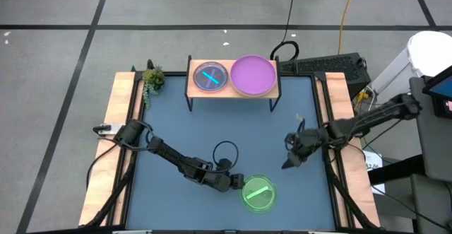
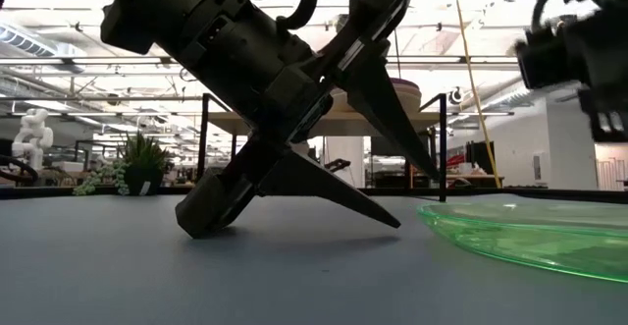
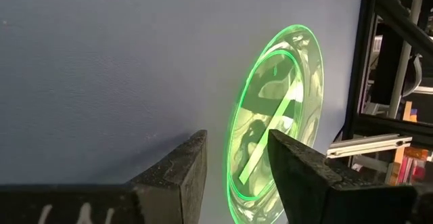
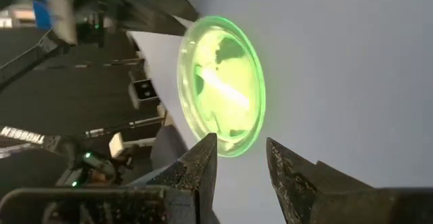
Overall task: Place and stack plates onto a shelf
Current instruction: Stack the green plate on top of the blue plate on the shelf
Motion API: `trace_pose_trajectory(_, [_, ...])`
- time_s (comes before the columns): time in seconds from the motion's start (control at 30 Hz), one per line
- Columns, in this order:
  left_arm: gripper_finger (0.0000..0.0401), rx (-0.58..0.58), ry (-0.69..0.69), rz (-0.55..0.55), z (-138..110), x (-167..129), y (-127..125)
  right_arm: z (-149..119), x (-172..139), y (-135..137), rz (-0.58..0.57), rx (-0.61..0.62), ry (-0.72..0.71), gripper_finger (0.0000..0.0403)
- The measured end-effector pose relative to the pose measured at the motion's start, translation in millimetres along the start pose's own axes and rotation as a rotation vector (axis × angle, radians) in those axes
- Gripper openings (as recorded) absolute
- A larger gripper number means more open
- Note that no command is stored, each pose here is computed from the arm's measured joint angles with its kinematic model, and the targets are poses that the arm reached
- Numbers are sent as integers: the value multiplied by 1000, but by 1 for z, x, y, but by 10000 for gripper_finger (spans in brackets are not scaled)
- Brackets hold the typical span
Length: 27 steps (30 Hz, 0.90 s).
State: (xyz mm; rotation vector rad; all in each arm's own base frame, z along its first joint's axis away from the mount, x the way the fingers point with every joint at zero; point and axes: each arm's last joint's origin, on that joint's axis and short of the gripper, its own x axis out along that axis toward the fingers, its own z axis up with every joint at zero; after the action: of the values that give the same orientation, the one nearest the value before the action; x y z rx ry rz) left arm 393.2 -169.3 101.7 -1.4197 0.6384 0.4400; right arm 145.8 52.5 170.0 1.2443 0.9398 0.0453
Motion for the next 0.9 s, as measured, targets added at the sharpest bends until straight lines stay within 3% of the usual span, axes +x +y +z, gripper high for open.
trace_pose_trajectory(0.17, [159, -4, 12, -14, -1, 0, -1, -15, 25, -19, -33, 25, 22, 112])
trace_pose_trajectory(0.4, [159, -16, 21, -18, 1, 0, -2, -24, 51, -20, -39, 5, 45, 112])
trace_pose_trajectory(0.9, [159, -24, 20, -21, 3, 1, -3, -24, 86, -30, -26, 20, -1, 112])
